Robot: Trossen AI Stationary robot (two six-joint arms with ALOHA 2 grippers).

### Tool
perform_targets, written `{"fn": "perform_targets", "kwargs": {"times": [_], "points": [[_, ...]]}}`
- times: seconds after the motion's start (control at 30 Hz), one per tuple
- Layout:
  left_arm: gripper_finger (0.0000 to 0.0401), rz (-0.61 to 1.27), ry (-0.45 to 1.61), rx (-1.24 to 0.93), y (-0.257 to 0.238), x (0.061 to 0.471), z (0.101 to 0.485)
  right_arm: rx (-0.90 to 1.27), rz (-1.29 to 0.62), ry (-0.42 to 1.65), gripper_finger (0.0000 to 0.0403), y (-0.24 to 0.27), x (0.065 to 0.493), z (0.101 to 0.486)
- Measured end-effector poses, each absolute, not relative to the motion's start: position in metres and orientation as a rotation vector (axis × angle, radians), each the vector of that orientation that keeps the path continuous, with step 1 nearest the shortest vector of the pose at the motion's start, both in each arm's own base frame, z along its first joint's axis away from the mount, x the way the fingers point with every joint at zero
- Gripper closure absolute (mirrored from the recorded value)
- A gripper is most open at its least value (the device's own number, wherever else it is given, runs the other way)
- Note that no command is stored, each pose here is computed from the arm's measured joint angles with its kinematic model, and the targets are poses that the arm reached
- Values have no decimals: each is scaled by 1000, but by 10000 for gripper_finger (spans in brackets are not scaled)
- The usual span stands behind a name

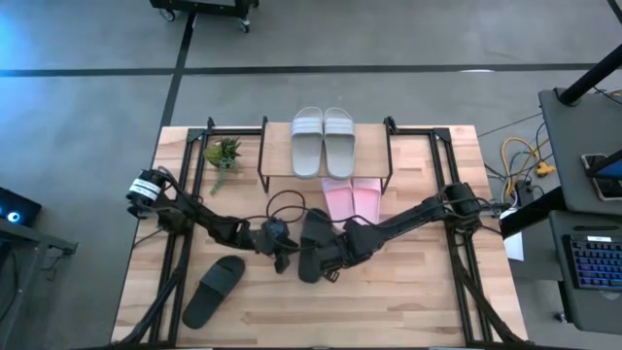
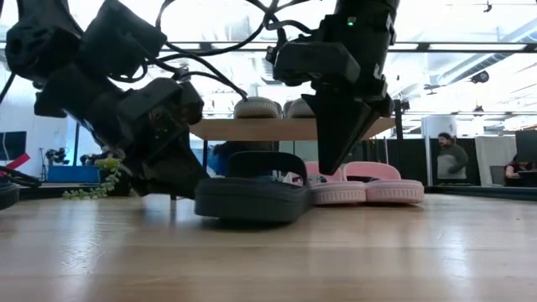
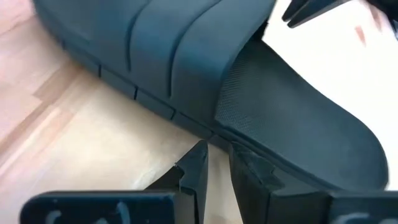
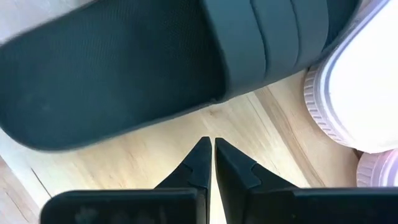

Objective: Pick and place slides into the shelf
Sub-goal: Move the right black slide to the centre on the table, then move the left black slide to the centre on the table

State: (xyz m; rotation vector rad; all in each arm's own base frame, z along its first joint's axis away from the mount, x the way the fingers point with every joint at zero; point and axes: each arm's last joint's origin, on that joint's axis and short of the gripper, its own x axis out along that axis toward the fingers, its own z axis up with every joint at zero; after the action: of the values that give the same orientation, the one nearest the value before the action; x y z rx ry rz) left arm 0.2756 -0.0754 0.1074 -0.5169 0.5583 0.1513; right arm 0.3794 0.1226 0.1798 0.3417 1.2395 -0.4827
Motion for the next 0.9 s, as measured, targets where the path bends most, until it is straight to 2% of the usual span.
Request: {"fn": "perform_targets", "kwargs": {"times": [0.63,0.9], "points": [[350,111,643,-490,-78,268,103,319,-445,1243,390,140,373,181],[350,103,623,-476,-81,253,136,322,-429,1239,390,150,369,183]]}}
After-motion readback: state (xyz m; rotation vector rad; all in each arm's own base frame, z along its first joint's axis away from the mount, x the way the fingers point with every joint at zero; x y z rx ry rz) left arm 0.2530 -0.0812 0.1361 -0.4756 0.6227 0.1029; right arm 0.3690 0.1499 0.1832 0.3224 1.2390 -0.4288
